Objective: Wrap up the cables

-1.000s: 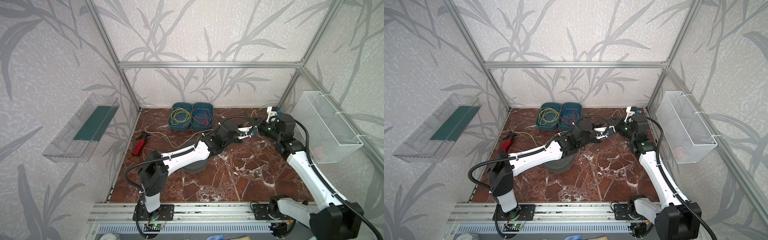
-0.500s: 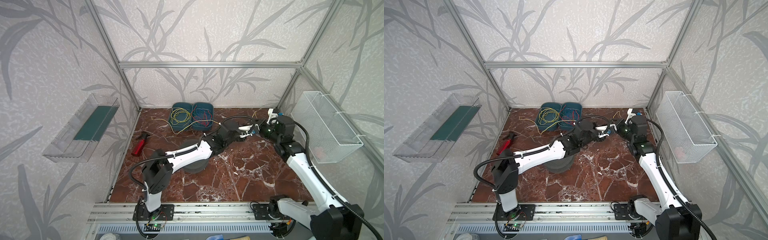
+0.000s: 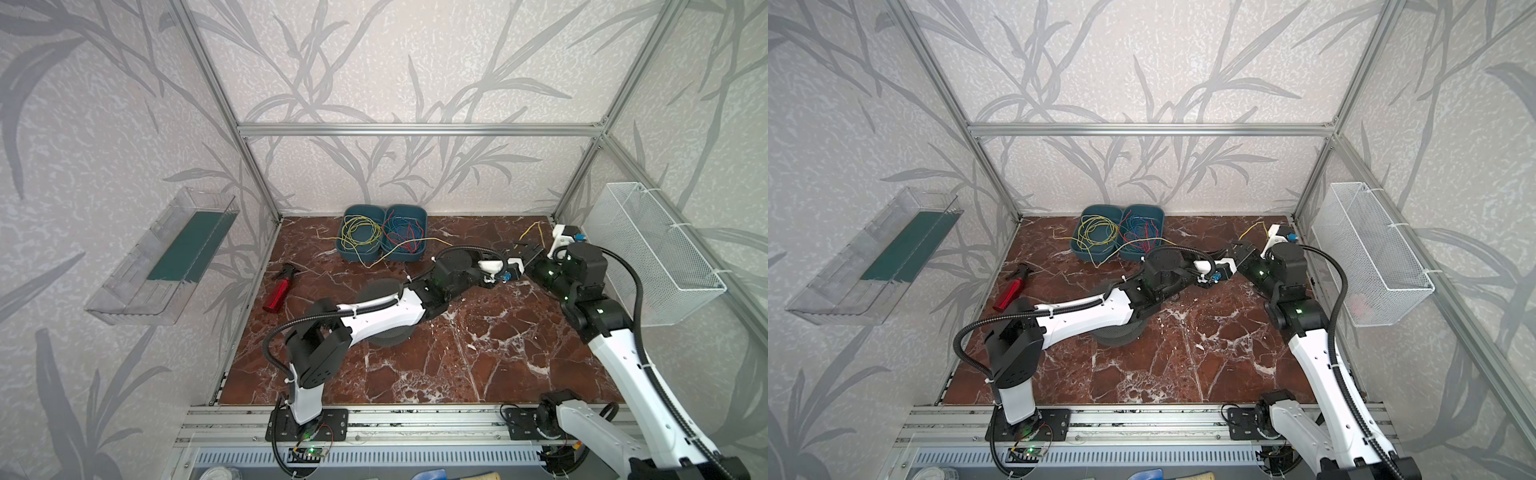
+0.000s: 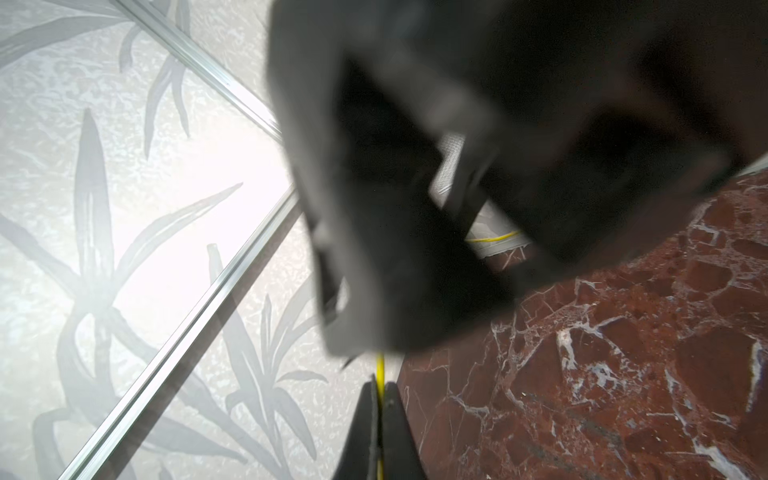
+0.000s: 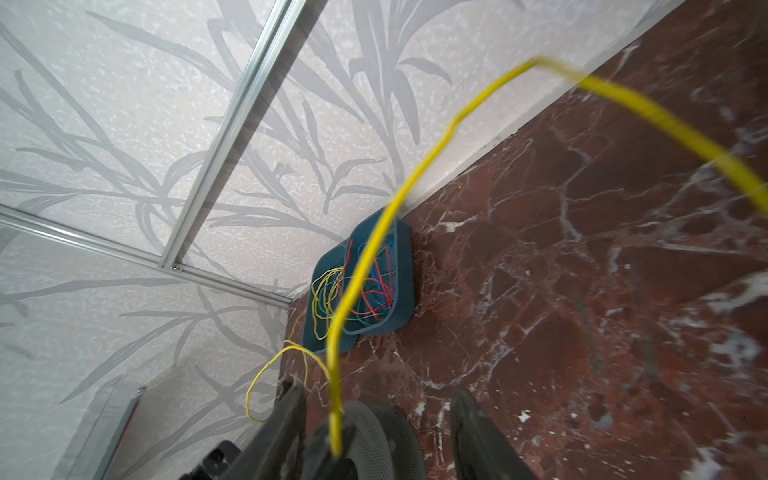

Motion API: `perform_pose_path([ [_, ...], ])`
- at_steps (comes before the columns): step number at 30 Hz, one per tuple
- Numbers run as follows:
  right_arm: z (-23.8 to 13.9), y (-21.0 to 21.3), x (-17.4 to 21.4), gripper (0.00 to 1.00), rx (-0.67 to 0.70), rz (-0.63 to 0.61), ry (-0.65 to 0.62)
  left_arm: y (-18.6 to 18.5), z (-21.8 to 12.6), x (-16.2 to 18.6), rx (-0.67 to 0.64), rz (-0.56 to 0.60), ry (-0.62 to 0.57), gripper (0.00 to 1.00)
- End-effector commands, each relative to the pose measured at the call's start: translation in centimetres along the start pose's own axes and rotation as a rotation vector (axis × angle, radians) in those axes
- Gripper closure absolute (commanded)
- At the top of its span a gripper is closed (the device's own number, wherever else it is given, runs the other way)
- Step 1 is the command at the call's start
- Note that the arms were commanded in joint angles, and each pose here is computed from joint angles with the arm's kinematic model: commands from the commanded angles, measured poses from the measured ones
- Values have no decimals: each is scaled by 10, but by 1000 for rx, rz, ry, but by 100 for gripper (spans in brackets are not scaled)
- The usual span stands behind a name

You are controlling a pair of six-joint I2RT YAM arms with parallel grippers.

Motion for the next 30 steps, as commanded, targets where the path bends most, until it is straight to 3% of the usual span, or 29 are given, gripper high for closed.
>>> perform_pose_path([
  [1, -29, 3, -4, 46, 23, -69, -32, 25, -5, 52, -139, -6, 176, 100],
  [8, -41, -11, -7, 55, 97, -117, -35, 33, -18, 64, -176, -3, 169, 100],
  [13, -18, -26, -11, 58, 93, -81, 41, 37, -29, 61, -170, -17, 121, 100],
  [18, 23, -56, -29, 53, 73, 62, 90, 41, -41, 54, -168, -33, 76, 100],
  [30, 73, -81, -34, 46, -33, 205, 224, 39, -55, 49, -139, -39, 42, 100],
])
Point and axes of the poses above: each gripper's point midway between its finger pads, its own z axis out along the fingers, its own y axis along the line the jaws close on, x = y × z, the point moved 9 cm from there along -z, back along the fingers, and after that the axes turned 7 degrees about z, right-handed, at the moved point
